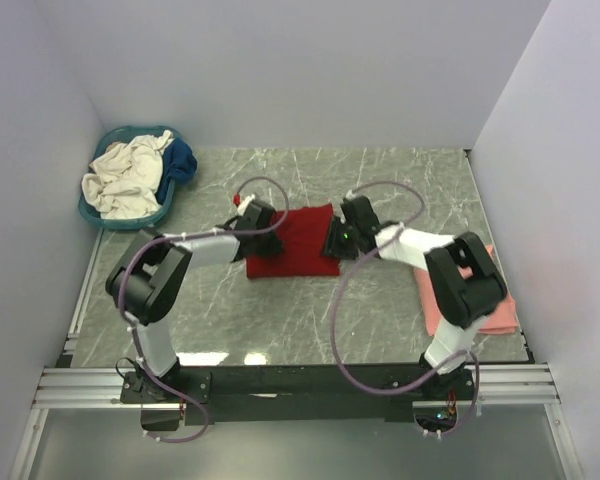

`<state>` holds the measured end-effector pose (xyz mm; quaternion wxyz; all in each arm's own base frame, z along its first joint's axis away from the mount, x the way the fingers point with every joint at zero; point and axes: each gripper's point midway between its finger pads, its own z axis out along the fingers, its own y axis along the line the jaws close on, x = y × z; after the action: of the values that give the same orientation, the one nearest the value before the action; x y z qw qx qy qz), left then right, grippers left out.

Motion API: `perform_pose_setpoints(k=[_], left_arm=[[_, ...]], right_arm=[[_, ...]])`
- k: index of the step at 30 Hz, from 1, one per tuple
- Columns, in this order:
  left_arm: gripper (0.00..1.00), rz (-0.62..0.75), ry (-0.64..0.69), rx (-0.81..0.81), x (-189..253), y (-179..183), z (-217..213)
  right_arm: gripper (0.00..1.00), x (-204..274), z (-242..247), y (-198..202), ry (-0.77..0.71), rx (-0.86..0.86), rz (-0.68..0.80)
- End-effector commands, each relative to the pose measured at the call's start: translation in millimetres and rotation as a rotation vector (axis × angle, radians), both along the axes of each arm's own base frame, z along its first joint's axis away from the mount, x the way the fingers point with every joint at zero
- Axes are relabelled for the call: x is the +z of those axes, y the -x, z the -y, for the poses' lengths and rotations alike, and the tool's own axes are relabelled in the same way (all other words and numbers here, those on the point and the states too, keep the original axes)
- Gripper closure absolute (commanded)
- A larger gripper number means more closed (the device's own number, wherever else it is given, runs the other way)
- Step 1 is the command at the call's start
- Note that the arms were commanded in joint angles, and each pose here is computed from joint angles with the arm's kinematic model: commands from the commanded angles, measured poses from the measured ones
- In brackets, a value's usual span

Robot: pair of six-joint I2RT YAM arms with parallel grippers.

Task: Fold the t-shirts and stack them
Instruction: Fold the tshirt

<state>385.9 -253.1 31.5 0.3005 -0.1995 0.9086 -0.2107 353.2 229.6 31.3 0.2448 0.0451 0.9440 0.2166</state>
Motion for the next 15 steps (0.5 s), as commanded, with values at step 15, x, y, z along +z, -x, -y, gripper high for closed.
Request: perform_pose_setpoints(k=[15], left_arm=[[0.69, 0.045, 0.01, -0.103, 40.5, 141.4, -14.8]], right_arm=[[0.49, 49.4, 27.7, 111.4, -0.064, 0.014, 0.115]])
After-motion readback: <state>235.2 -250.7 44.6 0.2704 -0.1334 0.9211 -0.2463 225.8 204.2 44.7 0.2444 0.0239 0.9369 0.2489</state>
